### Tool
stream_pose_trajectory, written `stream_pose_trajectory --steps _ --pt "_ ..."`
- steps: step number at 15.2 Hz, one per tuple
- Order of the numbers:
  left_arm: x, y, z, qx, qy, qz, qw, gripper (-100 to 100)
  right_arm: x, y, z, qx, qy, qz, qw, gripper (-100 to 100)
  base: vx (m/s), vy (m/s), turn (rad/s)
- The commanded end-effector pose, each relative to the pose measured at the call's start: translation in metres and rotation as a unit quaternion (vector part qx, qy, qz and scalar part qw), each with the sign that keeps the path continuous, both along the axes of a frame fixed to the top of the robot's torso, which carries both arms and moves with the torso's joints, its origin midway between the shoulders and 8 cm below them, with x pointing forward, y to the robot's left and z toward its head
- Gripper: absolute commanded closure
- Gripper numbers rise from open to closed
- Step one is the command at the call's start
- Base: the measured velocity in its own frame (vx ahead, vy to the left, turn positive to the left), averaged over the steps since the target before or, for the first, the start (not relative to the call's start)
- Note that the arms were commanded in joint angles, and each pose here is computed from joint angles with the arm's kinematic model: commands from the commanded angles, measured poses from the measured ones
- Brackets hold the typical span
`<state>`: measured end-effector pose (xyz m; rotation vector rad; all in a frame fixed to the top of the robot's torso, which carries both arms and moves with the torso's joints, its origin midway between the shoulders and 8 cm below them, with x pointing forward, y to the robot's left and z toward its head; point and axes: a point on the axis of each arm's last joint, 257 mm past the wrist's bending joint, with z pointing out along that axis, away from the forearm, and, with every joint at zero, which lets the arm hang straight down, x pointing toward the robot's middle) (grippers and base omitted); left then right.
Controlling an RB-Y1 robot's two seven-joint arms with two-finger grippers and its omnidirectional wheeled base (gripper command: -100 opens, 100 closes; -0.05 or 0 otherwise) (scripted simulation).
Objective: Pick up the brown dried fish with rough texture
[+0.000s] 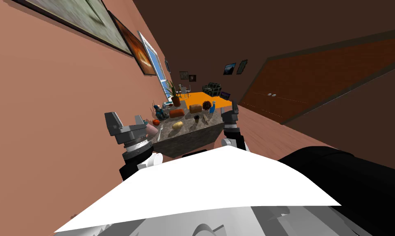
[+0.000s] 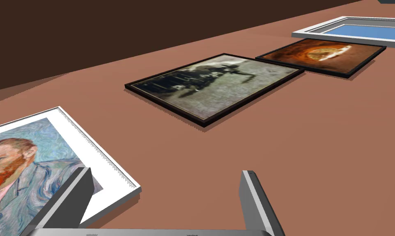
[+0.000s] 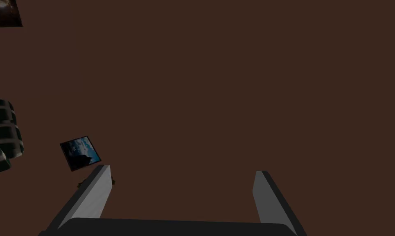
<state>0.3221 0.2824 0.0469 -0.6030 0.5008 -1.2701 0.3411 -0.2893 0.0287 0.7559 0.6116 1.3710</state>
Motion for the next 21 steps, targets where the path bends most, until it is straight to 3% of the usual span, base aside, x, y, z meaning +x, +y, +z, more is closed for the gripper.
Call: stream_pose_trajectory --steps 1,5,9,13,16,21 --pt "0.0 0.0 0.0 0.0 0.0 0.0 1.0 0 0.008 0.002 -0.008 -0.003 0.018 0.02 0.9996 -100 0.001 -0.007 0.067" --pt "0.0 0.0 0.0 0.0 0.0 0.0 1.0 0 0.019 0.002 -0.019 0.004 0.043 0.041 0.9982 -100 0.0 -0.021 0.086" --pt "0.0 0.0 0.0 0.0 0.0 0.0 1.0 0 0.039 -0.004 -0.044 0.031 0.093 0.074 0.9925 -100 -0.001 -0.032 0.111" --pt "0.0 0.0 0.0 0.0 0.0 0.0 1.0 0 0.048 -0.007 -0.057 0.05 0.118 0.086 0.9881 -100 -0.001 -0.026 0.081" --pt "0.0 0.0 0.0 0.0 0.0 0.0 1.0 0 0.063 -0.016 -0.076 0.08 0.155 0.102 0.9794 -100 -0.002 -0.024 0.119" --pt "0.0 0.0 0.0 0.0 0.0 0.0 1.0 0 0.072 -0.023 -0.095 0.112 0.188 0.111 0.9694 -100 -0.003 -0.026 0.086"
